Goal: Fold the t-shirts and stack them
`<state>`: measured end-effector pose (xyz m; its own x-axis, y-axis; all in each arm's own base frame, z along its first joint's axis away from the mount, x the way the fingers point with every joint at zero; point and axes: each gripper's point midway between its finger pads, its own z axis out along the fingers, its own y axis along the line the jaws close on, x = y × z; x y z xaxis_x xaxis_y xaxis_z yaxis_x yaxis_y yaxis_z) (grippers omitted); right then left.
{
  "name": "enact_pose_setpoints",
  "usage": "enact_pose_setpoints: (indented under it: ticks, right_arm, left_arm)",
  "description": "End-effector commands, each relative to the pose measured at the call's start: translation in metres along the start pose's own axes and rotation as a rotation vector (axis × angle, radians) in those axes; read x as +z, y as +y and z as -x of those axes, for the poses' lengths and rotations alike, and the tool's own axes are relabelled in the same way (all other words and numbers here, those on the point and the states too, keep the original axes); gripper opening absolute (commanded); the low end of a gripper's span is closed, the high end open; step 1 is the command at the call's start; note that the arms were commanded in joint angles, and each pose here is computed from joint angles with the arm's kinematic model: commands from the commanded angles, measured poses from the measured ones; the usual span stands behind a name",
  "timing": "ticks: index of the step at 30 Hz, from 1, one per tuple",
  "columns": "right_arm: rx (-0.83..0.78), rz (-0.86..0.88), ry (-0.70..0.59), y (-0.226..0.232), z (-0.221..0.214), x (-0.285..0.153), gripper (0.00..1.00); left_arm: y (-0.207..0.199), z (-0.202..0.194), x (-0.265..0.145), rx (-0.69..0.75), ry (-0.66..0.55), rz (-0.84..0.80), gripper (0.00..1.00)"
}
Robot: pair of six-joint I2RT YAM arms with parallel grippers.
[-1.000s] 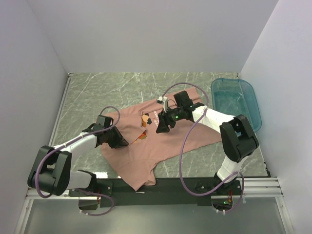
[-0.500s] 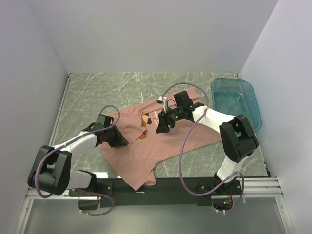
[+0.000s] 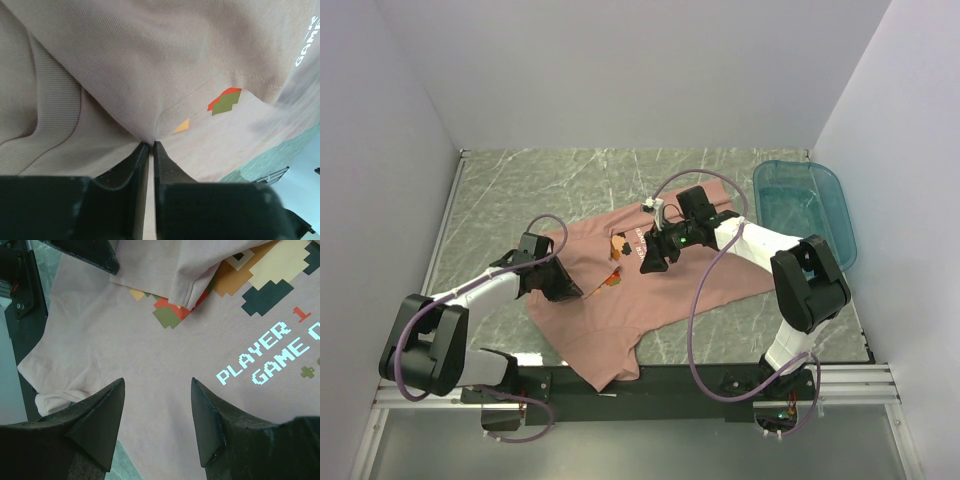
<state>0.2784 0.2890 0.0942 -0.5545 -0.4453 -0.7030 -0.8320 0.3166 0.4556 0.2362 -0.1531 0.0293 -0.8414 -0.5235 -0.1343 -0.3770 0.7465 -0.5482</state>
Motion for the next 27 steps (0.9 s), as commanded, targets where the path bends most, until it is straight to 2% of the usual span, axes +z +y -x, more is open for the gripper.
enact_pose_setpoints:
  ticks: [1, 3, 27]
  right_arm:
    - [-0.018, 0.013, -0.028, -0.001, 0.014, -0.004, 0.62]
    - [-0.018, 0.014, -0.03, -0.001, 0.014, -0.004, 0.62]
    - [-0.009, 0.016, -0.027, -0.002, 0.012, -0.004, 0.62]
  left_arm:
    - [-0.01, 0.006, -0.001, 0.032, -0.018, -0.035, 0.07]
    - [-0.011, 0.006, -0.001, 0.032, -0.021, -0.037, 0.01]
    - [-0.009, -0.014, -0.036, 0.004, -0.035, -0.094, 0.0]
